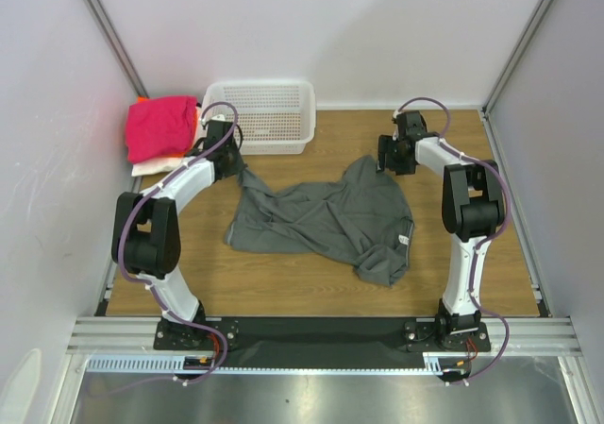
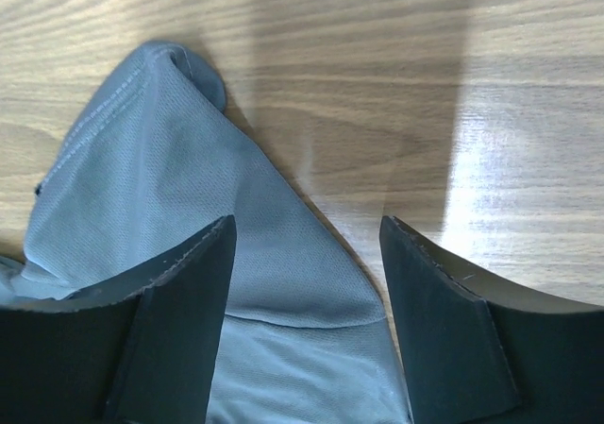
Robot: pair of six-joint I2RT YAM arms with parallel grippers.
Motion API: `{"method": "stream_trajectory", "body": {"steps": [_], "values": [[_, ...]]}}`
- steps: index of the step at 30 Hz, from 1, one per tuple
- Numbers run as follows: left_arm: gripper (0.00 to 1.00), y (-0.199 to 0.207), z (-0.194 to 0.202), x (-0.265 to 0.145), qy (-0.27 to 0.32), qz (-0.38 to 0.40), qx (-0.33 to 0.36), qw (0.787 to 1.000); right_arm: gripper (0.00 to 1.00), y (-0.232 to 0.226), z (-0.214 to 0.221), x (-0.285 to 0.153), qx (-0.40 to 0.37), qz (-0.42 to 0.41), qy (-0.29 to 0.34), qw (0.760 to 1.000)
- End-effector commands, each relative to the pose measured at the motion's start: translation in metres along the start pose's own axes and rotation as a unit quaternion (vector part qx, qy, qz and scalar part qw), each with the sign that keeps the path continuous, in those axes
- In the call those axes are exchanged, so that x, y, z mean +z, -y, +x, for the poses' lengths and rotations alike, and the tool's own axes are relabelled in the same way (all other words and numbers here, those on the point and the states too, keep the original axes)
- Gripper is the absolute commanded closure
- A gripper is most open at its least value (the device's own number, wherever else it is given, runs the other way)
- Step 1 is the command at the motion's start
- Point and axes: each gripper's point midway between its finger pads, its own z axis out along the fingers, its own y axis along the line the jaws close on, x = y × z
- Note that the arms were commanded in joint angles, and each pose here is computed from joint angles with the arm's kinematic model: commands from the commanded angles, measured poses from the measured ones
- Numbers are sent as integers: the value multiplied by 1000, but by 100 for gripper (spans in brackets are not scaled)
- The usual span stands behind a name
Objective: Fold and stack the t-shirts
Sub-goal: Flatten the tshirt out
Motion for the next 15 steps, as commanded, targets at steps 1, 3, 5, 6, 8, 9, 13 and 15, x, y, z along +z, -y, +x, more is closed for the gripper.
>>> {"method": "stream_trajectory", "body": {"steps": [1,3,5,6,8,9,13,15], "values": [[100,7,-19,-2,23,13,-1,1000,33,-2,3,-1,-26,0,-6,1000],[100,7,-19,-1,22,14,1,1000,35,-6,4,4,-39,-2,-9,999],[100,6,-19,-1,22,12,1,1000,38,-8,7,6,-49,3,-14,999],[100,7,-20,-1,23,13,2,1000,38,-12,9,7,-59,4,-16,998],[100,7,-21,-2,24,14,4,1000,40,-13,15,12,-67,8,-24,997],[100,7,-20,0,22,13,5,1000,41,-15,18,13,-71,8,-26,997],[100,7,-20,1,20,14,8,1000,46,-15,25,18,-70,10,-35,997],[100,7,-21,1,22,14,9,1000,58,-16,25,18,-68,9,-36,997]]}}
